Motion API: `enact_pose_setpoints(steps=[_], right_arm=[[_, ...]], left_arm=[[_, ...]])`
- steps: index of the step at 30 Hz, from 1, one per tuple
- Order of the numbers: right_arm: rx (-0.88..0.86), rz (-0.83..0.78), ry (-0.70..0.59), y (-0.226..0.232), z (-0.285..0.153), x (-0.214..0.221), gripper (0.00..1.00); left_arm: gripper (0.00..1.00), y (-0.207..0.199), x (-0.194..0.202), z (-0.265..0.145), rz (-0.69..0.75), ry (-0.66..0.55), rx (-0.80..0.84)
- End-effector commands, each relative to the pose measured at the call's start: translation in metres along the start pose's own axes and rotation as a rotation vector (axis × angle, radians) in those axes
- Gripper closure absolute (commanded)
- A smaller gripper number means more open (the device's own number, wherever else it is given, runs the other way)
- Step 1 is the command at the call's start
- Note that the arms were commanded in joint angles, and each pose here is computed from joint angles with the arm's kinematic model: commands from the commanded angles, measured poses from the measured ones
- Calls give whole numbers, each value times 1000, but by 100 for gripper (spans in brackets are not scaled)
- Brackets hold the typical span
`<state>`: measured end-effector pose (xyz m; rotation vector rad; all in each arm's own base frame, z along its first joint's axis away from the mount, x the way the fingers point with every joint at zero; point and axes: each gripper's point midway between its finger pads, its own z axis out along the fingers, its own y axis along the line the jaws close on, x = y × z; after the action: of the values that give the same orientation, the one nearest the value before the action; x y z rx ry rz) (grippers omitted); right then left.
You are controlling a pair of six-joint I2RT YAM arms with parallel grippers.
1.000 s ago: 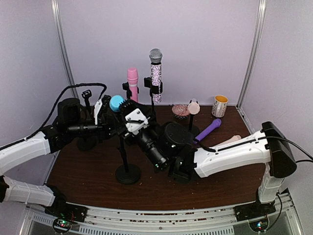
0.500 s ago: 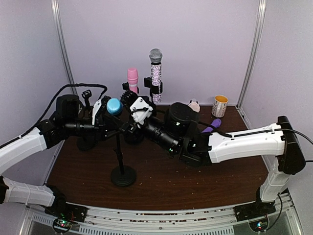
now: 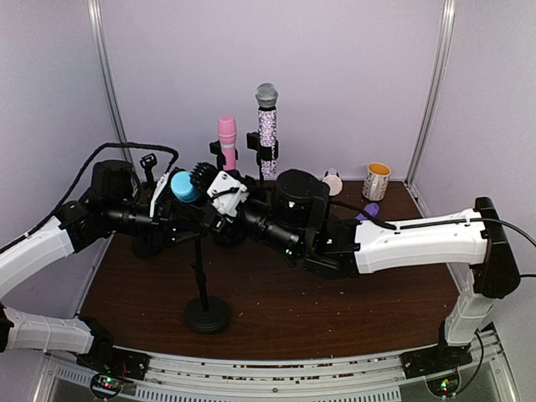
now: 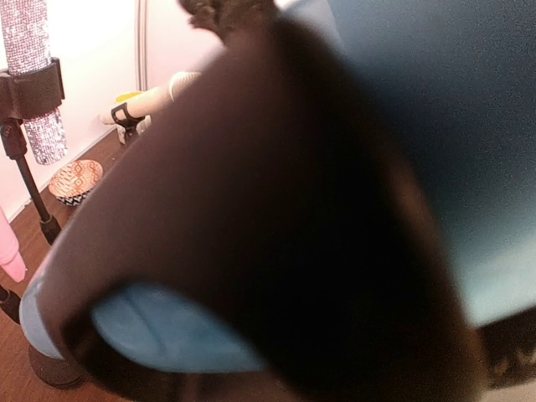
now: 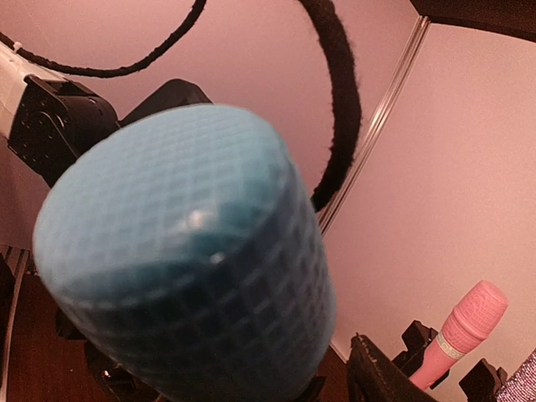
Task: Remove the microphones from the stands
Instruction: Remove the microphone from the microphone stand.
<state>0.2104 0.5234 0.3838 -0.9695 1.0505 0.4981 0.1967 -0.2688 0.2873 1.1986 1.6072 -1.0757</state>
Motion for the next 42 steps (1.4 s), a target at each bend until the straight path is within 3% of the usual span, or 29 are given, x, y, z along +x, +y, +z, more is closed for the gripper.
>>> enact_pose_setpoints(steps=[1,11,14,17,19,29,42], right_arm=[[64,-19,-43,-16,4,-21,43],[91,-40,-78,-7,5,-35,45],[114,-27,-88,-12,3,-37,59],[128,-15,-114,-16,-2,-44,79],[148,-18,-128,-18,-6,-49,85],[189,-69,-181,-18,-14,-71,89],[220,-188,-261,-14,-20,-109,96]], left_arm=[[100,-18,-34,-11,114,-91,56],[100,-19,-31,-9,88,-81,72],[100,-18,-30,-9,83,-75,65],[100,-14,-28,-8,66,-69,47],[100,-7,-28,-7,21,-70,25],[100,25,-24,1,-198,-68,-63],[100,50,-13,8,-375,-43,-121]])
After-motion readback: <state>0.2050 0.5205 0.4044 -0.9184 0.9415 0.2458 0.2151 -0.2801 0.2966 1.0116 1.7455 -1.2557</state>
